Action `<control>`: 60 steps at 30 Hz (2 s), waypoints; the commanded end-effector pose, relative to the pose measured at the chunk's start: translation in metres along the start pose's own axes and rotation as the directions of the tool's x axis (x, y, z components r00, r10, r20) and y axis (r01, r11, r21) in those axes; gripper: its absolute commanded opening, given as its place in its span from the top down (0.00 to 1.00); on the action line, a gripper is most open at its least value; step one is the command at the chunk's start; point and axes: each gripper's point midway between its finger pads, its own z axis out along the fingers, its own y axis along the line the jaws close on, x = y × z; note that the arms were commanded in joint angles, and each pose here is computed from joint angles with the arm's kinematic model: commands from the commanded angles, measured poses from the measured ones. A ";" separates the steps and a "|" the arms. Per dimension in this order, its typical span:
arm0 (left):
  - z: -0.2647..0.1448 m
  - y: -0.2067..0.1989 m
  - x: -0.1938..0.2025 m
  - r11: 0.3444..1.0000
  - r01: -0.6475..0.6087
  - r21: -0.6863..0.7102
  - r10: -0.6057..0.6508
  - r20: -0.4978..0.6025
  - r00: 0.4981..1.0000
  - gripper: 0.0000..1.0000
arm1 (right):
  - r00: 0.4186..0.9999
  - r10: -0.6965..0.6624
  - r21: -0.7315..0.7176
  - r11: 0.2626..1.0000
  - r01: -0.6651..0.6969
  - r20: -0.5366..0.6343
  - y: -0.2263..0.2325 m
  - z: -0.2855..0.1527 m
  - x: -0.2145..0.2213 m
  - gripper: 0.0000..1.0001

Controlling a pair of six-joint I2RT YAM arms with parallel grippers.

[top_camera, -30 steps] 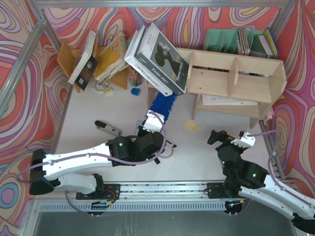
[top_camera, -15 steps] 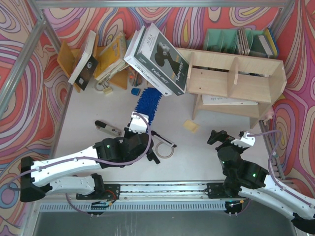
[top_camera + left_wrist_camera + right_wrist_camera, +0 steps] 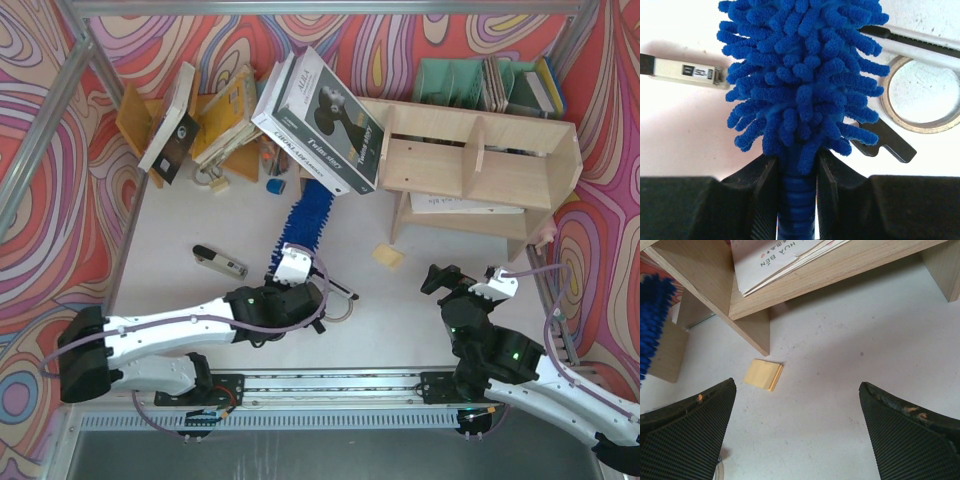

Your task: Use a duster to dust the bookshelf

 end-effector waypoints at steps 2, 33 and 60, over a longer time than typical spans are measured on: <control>0.017 -0.009 0.016 0.998 0.048 -0.028 -0.050 -0.059 0.997 1.00 | 1.000 0.014 0.014 1.000 -0.014 0.017 -0.001 -0.001 -0.007 0.01; -0.060 -0.029 -0.107 0.983 0.048 0.176 -0.096 0.279 0.955 1.00 | 1.000 0.013 0.014 1.000 -0.013 0.014 -0.001 -0.001 -0.006 0.01; -0.075 -0.120 -0.044 0.916 -0.177 0.359 0.130 0.152 0.980 1.00 | 1.000 0.006 0.013 1.000 -0.006 -0.007 0.001 -0.001 -0.003 0.01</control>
